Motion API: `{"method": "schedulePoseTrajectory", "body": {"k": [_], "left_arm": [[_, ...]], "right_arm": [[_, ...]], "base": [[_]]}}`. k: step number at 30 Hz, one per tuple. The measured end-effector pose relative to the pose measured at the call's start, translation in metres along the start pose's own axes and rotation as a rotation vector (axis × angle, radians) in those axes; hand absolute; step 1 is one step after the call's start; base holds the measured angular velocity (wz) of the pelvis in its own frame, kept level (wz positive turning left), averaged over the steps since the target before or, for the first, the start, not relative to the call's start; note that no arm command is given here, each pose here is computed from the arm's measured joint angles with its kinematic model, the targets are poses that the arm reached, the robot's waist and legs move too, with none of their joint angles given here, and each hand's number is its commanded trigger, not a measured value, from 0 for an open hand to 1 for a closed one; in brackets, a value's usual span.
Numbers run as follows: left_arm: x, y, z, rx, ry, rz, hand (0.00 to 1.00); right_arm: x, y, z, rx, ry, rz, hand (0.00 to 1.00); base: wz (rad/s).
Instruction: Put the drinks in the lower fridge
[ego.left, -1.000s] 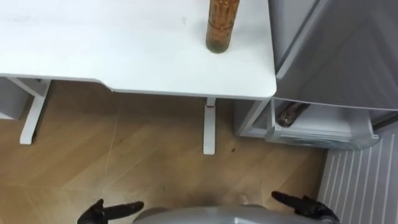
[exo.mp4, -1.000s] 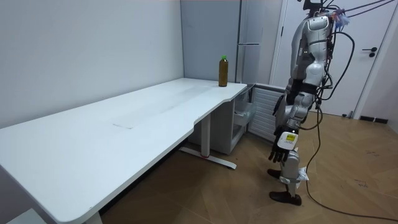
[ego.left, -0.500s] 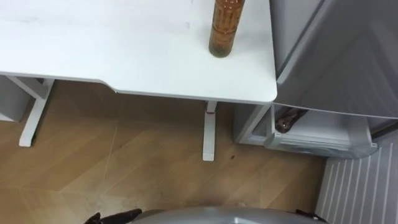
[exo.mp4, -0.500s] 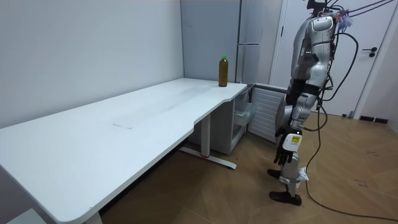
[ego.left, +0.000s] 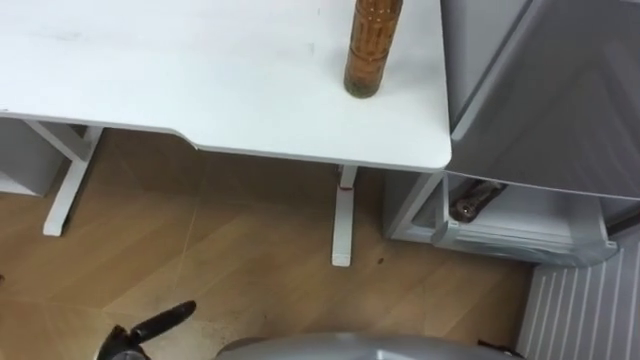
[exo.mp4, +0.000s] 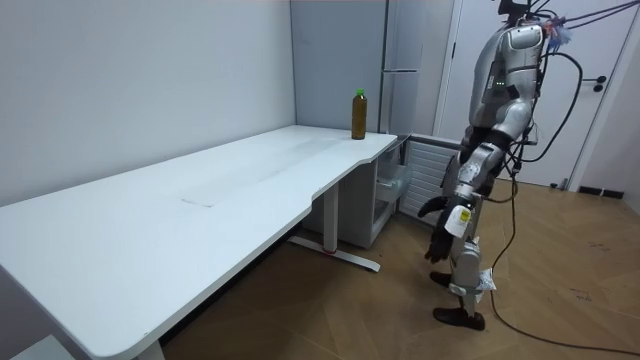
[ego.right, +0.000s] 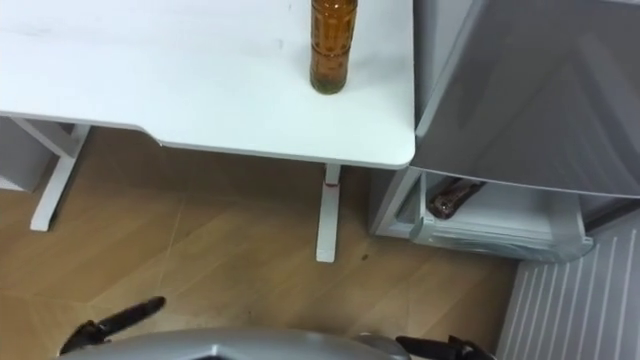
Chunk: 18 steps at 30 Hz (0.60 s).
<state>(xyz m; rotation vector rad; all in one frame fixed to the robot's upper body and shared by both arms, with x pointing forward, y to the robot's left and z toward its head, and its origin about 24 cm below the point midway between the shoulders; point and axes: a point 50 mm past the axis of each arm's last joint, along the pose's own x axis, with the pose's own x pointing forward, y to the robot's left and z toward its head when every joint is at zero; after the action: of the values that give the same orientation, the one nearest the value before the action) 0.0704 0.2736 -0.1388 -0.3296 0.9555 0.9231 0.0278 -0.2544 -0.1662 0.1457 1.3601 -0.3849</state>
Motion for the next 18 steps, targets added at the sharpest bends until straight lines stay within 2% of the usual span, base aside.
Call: {"method": "schedulePoseTrajectory", "body": {"k": [4,9,11,18], "left_arm": [[-0.007,-0.009,0.04,-0.091,-0.201,0.06,0.0],[-0.023,-0.018,0.079,-0.083,-0.42,0.13,0.0],[-0.035,-0.022,0.1,-0.065,-0.574,0.166,0.0],[-0.073,-0.037,0.141,-0.085,-0.875,0.173,0.0]], "right_arm": [[0.0,-0.001,0.0,-0.007,-0.013,-0.011,0.0],[-0.001,-0.001,-0.005,-0.026,-0.031,-0.021,0.0],[-0.001,0.001,-0.002,-0.049,-0.057,-0.02,0.0],[-0.001,0.004,0.0,-0.063,-0.076,-0.014,0.0]], "base": [[0.0],[0.0],[0.0],[0.04]]}}
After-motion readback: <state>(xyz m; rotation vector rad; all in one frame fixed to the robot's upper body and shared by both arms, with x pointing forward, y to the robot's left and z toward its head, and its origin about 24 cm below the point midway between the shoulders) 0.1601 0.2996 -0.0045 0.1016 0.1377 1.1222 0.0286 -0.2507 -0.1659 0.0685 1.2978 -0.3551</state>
